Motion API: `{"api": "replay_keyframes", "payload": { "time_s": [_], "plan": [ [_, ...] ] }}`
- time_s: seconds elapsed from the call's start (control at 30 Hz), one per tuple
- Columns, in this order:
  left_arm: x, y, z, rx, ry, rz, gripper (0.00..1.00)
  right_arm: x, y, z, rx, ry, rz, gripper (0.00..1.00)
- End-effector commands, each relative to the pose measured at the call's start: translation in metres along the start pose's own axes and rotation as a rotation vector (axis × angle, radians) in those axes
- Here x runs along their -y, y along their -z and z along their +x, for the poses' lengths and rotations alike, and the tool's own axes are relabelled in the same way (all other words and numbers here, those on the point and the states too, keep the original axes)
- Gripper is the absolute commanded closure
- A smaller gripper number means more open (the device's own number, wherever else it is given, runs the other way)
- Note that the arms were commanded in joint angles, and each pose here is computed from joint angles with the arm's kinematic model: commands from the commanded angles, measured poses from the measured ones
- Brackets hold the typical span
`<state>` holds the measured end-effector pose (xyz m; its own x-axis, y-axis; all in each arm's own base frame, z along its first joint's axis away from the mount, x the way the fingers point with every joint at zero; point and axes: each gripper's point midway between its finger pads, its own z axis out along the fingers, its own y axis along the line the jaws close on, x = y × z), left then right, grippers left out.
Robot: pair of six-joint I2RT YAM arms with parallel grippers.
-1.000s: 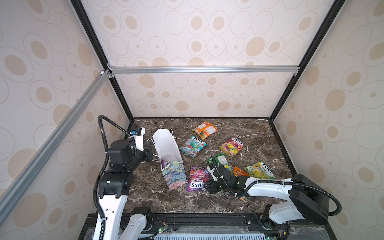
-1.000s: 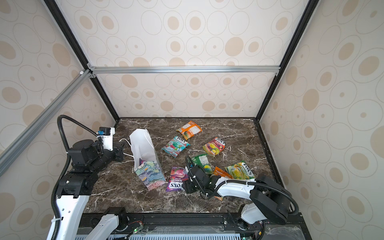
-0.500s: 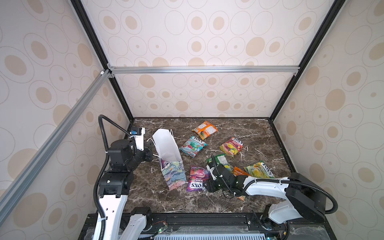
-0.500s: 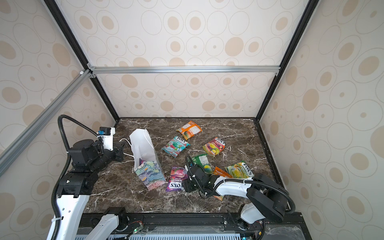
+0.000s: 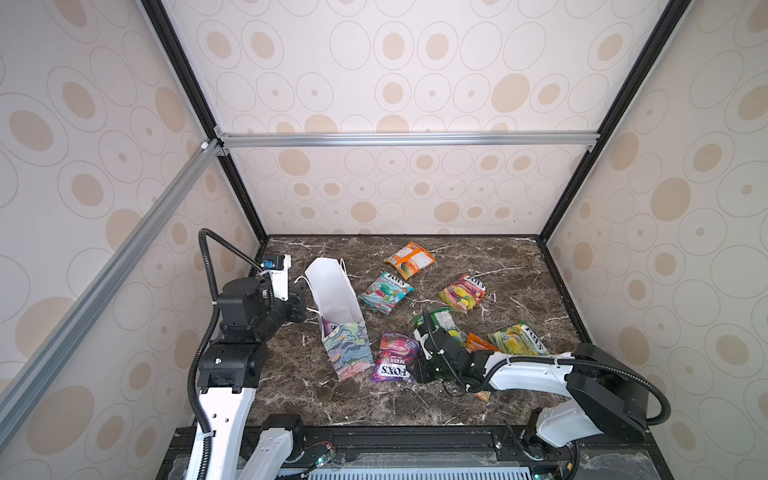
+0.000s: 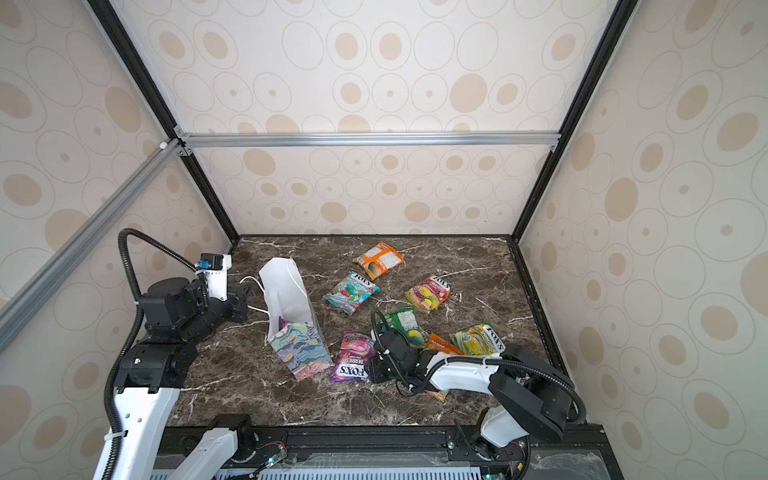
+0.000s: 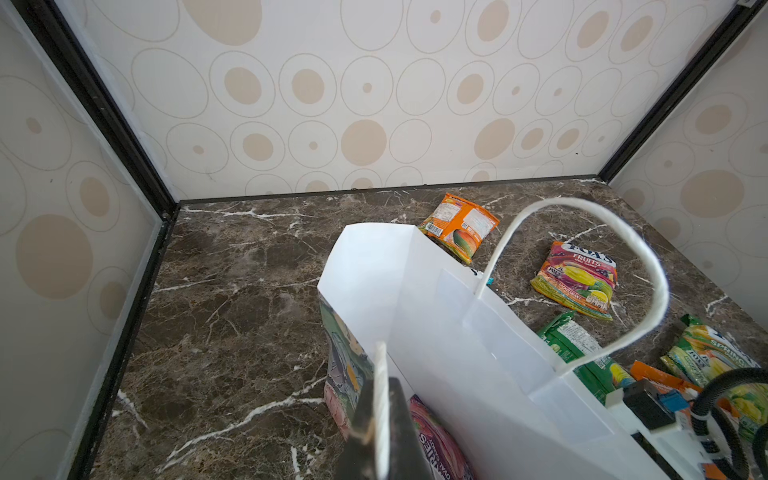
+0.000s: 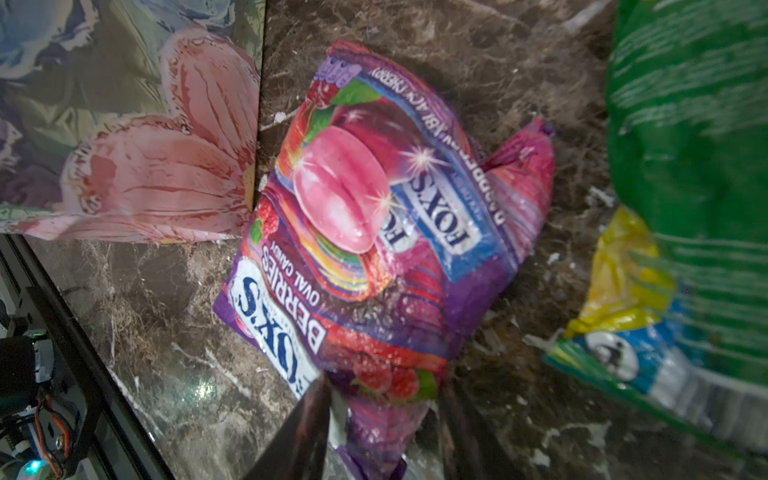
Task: Place the snacks into the paper bag
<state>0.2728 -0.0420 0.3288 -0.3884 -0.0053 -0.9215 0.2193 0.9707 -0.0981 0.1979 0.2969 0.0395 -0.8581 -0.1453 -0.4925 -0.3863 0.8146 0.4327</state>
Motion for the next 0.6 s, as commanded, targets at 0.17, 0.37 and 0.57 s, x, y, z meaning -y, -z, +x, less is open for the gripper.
{"api": "replay_keyframes", "payload": {
  "time_s": [0.17,0.37,0.57],
  "plan": [
    [0.0041,0.0055,-0.0086,0.028,-0.008,0.017,0.98,0.0011,-0.0066,-0.0053,-0.012,-0.039,0.028,0.68],
    [0.0043,0.0078,-0.0079,0.032,-0.009,0.015,0.98,0.0021,-0.004,-0.0081,0.0,-0.035,0.037,0.81],
    [0.004,0.0076,-0.0077,0.032,-0.008,0.014,0.98,0.0028,0.0018,-0.0118,0.02,-0.031,0.045,0.99]
  ]
}}
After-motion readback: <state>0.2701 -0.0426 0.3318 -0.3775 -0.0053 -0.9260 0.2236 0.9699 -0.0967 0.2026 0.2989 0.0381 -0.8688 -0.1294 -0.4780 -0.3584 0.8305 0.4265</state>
